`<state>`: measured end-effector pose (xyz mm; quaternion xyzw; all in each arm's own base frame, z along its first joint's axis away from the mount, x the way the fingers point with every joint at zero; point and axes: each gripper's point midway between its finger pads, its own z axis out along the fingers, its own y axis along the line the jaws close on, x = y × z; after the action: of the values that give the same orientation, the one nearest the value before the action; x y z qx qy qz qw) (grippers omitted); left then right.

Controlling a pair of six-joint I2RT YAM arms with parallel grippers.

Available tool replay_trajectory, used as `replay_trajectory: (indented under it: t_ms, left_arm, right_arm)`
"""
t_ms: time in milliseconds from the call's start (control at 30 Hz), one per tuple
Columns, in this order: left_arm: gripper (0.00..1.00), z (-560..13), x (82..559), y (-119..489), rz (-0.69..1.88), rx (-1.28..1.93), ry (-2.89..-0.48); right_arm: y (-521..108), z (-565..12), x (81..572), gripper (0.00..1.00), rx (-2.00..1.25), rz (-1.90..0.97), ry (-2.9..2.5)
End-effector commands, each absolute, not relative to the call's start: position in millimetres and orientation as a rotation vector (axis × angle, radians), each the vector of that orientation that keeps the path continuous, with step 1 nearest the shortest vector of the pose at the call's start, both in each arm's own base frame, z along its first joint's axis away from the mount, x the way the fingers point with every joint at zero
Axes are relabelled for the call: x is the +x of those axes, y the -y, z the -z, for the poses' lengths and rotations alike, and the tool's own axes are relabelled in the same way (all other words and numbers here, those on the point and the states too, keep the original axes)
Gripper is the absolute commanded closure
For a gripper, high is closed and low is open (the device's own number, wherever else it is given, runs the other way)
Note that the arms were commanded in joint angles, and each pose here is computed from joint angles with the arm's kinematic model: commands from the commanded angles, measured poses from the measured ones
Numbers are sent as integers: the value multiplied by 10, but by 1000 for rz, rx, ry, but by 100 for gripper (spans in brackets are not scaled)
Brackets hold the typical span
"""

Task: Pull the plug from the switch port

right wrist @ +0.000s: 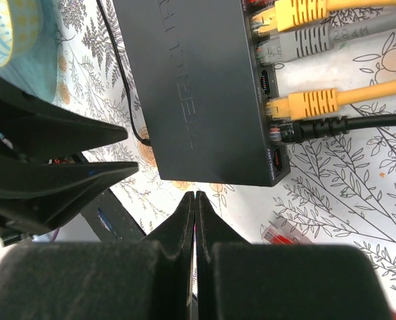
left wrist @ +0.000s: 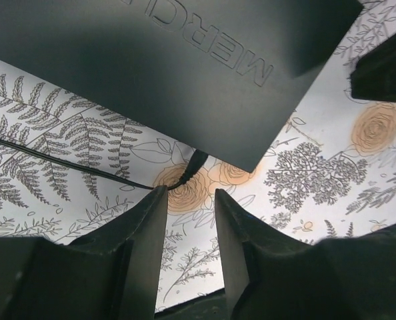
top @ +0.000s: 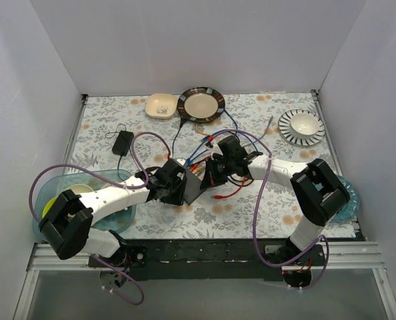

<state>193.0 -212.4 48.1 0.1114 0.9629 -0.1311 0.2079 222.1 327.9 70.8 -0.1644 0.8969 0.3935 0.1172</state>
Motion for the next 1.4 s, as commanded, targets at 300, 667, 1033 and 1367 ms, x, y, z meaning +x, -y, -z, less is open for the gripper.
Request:
replay_trajectory:
  t_ms: [300, 667, 1033, 1367]
  left_arm:
    - [63, -346, 2139, 2198, 310, 346, -2637]
    - [70, -291, 2178, 2384, 395, 374, -2635]
    - [93, -379, 2167, 2790, 588, 386, -2640]
    - [100, -369, 2167, 2815, 567, 354, -2656]
  right_arm:
    - [-3273, -830, 2195, 99, -488, -1177, -2572]
    - [-3199, -804, 2145, 99, -480, -1151, -2585]
    - [-3030, -955, 2231, 99, -452, -1029, -2540]
    - [-3147, -820, 2278, 99, -346, -1129, -2552]
